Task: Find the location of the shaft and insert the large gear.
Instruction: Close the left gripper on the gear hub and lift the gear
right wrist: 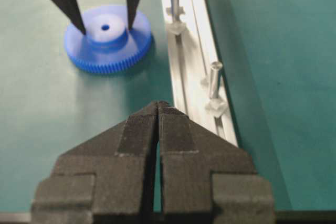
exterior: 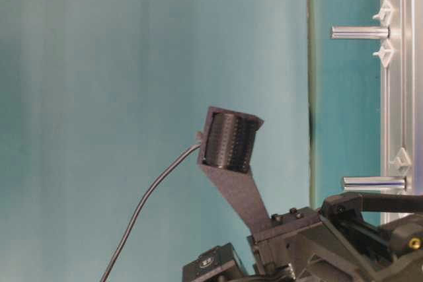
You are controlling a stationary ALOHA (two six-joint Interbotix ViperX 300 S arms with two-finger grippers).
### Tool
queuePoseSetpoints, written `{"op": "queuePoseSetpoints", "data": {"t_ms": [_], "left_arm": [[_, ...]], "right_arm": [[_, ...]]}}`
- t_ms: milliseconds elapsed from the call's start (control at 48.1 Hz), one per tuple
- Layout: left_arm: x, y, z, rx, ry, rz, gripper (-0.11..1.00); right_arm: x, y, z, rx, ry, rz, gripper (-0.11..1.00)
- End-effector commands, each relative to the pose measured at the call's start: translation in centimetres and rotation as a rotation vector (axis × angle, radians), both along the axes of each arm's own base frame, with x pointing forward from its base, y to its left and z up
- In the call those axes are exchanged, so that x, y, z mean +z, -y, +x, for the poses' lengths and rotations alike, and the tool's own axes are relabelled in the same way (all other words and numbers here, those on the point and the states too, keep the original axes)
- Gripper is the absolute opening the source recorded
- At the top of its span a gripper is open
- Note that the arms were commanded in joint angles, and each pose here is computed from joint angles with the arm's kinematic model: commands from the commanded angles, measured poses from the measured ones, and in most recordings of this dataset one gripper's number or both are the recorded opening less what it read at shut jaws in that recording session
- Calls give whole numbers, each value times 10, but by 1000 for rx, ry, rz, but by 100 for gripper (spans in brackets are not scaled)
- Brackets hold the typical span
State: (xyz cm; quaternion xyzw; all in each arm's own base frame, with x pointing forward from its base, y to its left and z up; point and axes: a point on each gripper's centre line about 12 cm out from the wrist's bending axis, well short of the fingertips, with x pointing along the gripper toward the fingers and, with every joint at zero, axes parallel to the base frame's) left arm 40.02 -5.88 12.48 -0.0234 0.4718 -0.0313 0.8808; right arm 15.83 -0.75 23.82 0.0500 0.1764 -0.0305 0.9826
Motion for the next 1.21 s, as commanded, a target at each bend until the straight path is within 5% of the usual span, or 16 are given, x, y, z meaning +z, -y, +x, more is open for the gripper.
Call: {"op": "queuePoseSetpoints", "data": {"t_ms": [0,457,665,1185], "left_arm": [[10,2,5,-3,32,-4,93],[3,2,3,10,2,-9,92],[1,1,1,17,-29,-7,72],[22,3,13,7,36,-10,72]], "right_arm": [[4,0,2,-3,10,8,1],[4,0,2,-4,10,7,1],[4,0,2,-4,10,8,1],[3,0,1,-3,16,6,1]]}}
